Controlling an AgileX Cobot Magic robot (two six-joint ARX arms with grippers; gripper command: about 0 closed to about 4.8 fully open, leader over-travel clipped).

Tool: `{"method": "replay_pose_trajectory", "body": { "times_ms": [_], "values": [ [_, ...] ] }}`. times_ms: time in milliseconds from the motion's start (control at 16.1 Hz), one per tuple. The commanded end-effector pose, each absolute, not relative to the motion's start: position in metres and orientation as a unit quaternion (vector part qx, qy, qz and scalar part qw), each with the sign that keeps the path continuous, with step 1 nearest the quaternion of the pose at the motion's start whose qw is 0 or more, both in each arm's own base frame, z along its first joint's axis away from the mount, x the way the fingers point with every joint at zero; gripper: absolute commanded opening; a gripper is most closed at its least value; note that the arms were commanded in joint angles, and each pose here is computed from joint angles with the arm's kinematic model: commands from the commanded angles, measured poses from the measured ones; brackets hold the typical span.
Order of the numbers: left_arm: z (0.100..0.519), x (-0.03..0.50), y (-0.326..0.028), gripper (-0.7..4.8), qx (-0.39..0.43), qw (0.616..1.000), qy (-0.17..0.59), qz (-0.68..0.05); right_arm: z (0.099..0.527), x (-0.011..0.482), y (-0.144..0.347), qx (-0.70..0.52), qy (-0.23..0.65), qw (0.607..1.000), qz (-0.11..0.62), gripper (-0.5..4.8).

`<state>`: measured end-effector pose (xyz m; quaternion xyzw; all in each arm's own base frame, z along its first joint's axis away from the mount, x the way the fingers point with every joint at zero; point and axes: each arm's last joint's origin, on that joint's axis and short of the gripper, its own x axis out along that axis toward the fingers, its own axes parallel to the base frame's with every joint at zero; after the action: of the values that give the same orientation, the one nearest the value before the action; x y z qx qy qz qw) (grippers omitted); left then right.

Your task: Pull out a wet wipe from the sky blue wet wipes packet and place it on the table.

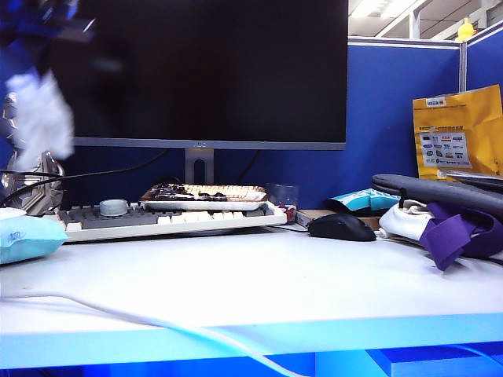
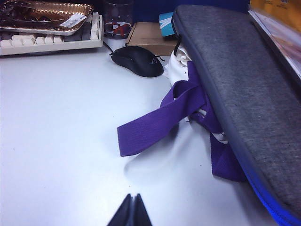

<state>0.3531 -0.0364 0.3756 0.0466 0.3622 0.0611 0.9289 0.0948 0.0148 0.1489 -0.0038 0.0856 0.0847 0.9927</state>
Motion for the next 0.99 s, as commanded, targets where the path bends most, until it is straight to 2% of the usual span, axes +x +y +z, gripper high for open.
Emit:
{"method": "replay_pose_trajectory", "body": {
  "times_ms": [62,249,373,559,994],
  "values": [
    [0.400,0.342,-0.064,-0.06,0.050,0.938,0.344,0.008,0.149,0.095,0.015,-0.002,0.083,0.993,0.084,-0.01],
    [0.412,0.330,-0.093,-0.06,0.052,0.935,0.344,-0.067,0.149,0.095,0.015,-0.002,0.083,0.993,0.084,-0.01],
    [0.420,0.322,-0.111,-0.06,0.021,0.923,0.341,-0.178,0.149,0.095,0.015,-0.002,0.083,0.993,0.084,-0.01],
    [0.421,0.319,-0.122,-0.05,-0.007,0.904,0.344,-0.252,0.149,0.095,0.015,-0.002,0.083,0.993,0.084,-0.01],
    [0.404,0.314,-0.174,-0.06,0.023,0.879,0.359,-0.315,0.149,0.095,0.015,-0.002,0.083,0.993,0.084,-0.01]
  ]
}}
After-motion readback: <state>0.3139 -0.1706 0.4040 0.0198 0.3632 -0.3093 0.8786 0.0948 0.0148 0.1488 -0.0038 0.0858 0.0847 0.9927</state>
